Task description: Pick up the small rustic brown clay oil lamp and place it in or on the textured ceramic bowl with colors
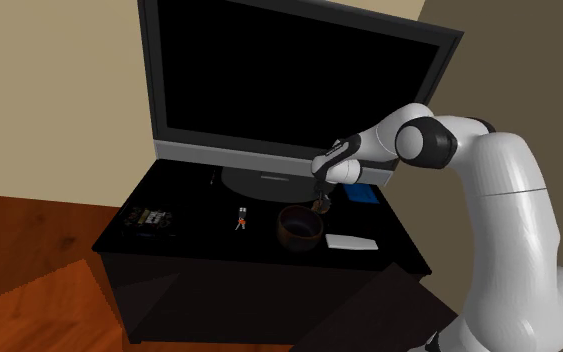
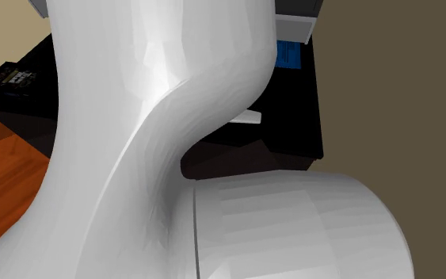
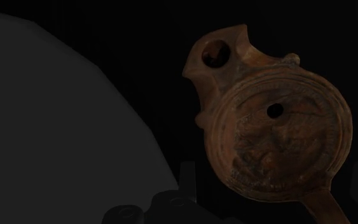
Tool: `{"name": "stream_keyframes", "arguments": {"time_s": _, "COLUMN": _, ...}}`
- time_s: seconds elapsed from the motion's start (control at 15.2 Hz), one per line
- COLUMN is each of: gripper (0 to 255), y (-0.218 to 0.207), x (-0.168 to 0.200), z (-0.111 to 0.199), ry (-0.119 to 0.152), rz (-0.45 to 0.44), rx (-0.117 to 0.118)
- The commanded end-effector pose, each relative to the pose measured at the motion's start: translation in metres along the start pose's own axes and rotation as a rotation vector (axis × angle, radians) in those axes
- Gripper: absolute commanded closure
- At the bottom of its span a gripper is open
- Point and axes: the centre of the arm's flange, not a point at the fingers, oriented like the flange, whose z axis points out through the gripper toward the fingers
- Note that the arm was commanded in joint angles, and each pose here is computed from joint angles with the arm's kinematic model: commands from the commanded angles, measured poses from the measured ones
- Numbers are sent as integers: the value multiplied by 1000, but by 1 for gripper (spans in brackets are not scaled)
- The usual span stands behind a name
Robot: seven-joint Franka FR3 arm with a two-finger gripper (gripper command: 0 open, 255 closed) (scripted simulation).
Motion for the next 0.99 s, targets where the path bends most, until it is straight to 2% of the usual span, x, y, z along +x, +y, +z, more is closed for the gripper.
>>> {"name": "stream_keyframes", "arguments": {"time_s": 0.0, "gripper": 0, "y": 0, "x": 0, "z": 0, "ry": 0, "rz": 0, "rx": 0}}
{"name": "stream_keyframes", "arguments": {"time_s": 0.07, "gripper": 255, "y": 0, "x": 0, "z": 0, "ry": 0, "rz": 0, "rx": 0}}
{"name": "stream_keyframes", "arguments": {"time_s": 0.66, "gripper": 255, "y": 0, "x": 0, "z": 0, "ry": 0, "rz": 0, "rx": 0}}
{"name": "stream_keyframes", "arguments": {"time_s": 0.92, "gripper": 255, "y": 1, "x": 2, "z": -21, "ry": 0, "rz": 0, "rx": 0}}
